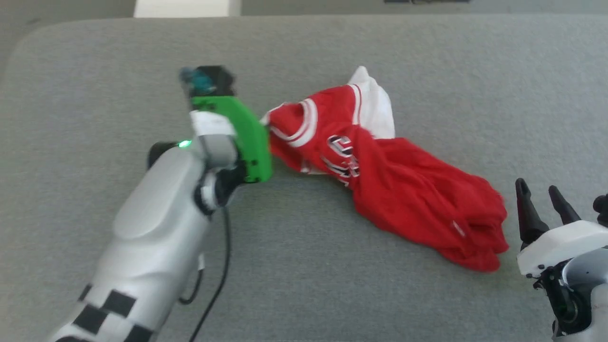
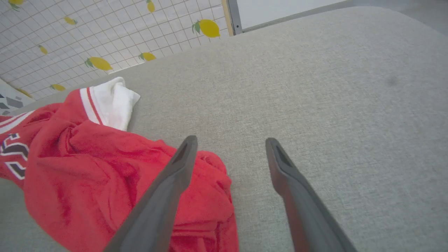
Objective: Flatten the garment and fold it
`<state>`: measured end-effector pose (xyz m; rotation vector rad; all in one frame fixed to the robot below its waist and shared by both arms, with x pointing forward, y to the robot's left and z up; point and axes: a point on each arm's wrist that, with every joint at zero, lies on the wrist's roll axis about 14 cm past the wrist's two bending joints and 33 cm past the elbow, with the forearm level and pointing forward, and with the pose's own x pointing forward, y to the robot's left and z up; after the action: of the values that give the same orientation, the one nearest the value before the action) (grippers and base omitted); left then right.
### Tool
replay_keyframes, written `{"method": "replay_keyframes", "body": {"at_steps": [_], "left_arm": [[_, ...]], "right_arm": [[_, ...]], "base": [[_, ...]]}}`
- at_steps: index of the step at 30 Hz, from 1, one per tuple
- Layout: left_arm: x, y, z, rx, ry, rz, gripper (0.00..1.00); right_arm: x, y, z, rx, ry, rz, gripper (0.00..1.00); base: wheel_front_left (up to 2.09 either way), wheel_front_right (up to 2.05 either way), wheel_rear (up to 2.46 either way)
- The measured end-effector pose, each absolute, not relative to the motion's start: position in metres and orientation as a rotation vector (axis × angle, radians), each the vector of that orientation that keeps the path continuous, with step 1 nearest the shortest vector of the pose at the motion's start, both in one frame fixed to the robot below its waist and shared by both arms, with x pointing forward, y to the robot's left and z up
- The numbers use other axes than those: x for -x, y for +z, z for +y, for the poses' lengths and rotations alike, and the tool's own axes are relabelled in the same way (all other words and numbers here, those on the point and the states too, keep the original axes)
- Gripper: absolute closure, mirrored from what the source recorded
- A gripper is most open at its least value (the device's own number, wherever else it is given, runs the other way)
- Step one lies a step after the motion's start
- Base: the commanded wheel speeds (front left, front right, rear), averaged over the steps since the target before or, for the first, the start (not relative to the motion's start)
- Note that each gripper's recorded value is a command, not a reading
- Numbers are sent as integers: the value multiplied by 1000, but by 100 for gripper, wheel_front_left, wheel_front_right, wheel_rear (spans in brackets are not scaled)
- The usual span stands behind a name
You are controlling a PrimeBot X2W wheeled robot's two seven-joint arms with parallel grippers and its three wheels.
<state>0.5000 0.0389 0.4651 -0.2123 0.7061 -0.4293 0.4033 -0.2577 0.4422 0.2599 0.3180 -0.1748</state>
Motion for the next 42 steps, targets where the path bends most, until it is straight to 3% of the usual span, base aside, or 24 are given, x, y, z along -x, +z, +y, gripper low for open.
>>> {"method": "replay_keyframes", "body": {"at_steps": [4,9,13,14,15,21,27,37,42], "left_arm": [[-483,458,101,260,-261,714,100],[-410,403,162,353,-41,871,100],[-381,382,168,455,21,910,100],[-381,383,168,478,28,892,62],[-383,386,169,492,36,863,0],[-417,446,194,540,78,502,0],[-421,511,226,370,100,89,0],[-391,494,234,319,168,17,0],[-391,498,234,288,173,-10,0]], "right_arm": [[-411,451,-238,-260,-114,303,0],[-419,464,-213,-259,-35,282,0],[-419,468,-207,-257,-16,276,0],[-419,468,-207,-257,-17,276,0],[-419,467,-207,-257,-18,276,0],[-418,472,-206,-256,-13,269,0],[-415,479,-206,-255,-9,251,0],[-418,478,-196,-247,20,265,0],[-421,467,-175,-198,95,347,0]], "base": [[0,0,0],[0,0,0],[0,0,0],[0,0,0],[0,0,0],[0,0,0],[0,0,0],[0,0,0],[0,0,0]]}}
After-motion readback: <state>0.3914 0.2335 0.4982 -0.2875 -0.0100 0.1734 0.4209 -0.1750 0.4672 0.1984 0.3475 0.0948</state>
